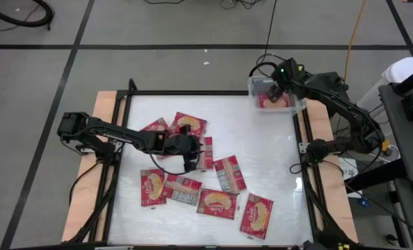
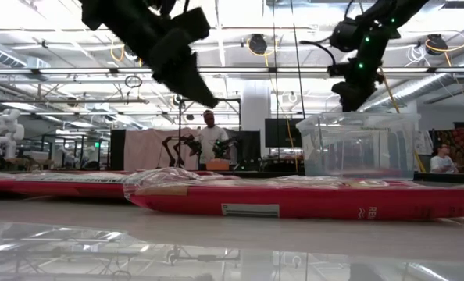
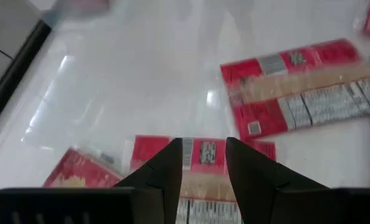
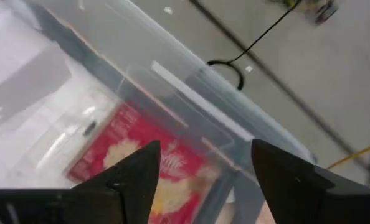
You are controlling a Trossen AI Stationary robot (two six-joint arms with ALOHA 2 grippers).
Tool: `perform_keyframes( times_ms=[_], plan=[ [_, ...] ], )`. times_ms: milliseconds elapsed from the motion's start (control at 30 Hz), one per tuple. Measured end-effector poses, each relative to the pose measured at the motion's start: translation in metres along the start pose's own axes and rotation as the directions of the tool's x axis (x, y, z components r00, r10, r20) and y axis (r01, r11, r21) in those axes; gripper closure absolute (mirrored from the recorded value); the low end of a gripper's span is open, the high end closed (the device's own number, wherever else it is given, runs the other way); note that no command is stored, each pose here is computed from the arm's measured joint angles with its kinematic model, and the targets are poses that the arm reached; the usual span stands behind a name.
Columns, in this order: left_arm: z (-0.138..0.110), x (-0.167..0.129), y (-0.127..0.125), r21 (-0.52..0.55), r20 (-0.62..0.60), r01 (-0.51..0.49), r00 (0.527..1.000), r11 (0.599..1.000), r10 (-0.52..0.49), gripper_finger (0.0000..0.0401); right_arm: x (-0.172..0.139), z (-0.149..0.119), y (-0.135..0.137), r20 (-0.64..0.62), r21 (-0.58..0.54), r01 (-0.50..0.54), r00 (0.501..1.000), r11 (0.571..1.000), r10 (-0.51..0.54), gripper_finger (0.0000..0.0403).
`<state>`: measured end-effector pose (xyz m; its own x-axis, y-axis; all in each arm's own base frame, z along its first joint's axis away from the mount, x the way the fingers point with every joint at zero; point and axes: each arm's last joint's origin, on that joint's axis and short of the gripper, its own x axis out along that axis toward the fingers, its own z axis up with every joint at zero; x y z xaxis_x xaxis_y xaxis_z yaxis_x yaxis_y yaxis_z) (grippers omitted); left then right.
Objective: Sort popcorn bags into baskets
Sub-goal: Put the red popcorn bag into the transparent bin
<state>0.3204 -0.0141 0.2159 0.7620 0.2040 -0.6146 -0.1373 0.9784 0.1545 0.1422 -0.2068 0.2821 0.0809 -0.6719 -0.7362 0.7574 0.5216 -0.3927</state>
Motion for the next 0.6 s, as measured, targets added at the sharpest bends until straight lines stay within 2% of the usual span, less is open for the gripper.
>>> perform_keyframes(
  times_ms=[100, 233, 433, 500, 600],
  plan=[
    [-0.002, 0.002, 0.000, 0.007, -0.010, -0.005, 1.000, 1.000, 0.005, 0.0274, -0.011, 0.003, 0.011, 0.053, -0.011, -0.063, 0.997, 0.998, 0.063, 0.0162],
    [0.000, 0.001, 0.000, 0.009, -0.006, -0.006, 1.000, 1.000, 0.006, 0.0274, -0.032, 0.006, 0.033, 0.141, -0.014, -0.260, 0.955, 0.966, 0.259, 0.0178],
    [-0.004, 0.002, 0.000, 0.015, -0.043, -0.006, 0.999, 1.000, 0.006, 0.0274, -0.067, -0.009, 0.084, 0.317, -0.162, -0.476, 0.804, 0.864, 0.503, 0.0198],
    [-0.007, 0.001, -0.002, 0.012, -0.074, -0.002, 0.997, 1.000, 0.002, 0.0274, -0.075, -0.021, 0.102, 0.363, -0.185, -0.523, 0.750, 0.832, 0.553, 0.0199],
    [-0.012, -0.001, -0.009, 0.031, -0.119, 0.015, 0.993, 0.999, -0.011, 0.0274, -0.082, -0.041, 0.128, 0.413, -0.209, -0.557, 0.695, 0.804, 0.589, 0.0199]
  ],
)
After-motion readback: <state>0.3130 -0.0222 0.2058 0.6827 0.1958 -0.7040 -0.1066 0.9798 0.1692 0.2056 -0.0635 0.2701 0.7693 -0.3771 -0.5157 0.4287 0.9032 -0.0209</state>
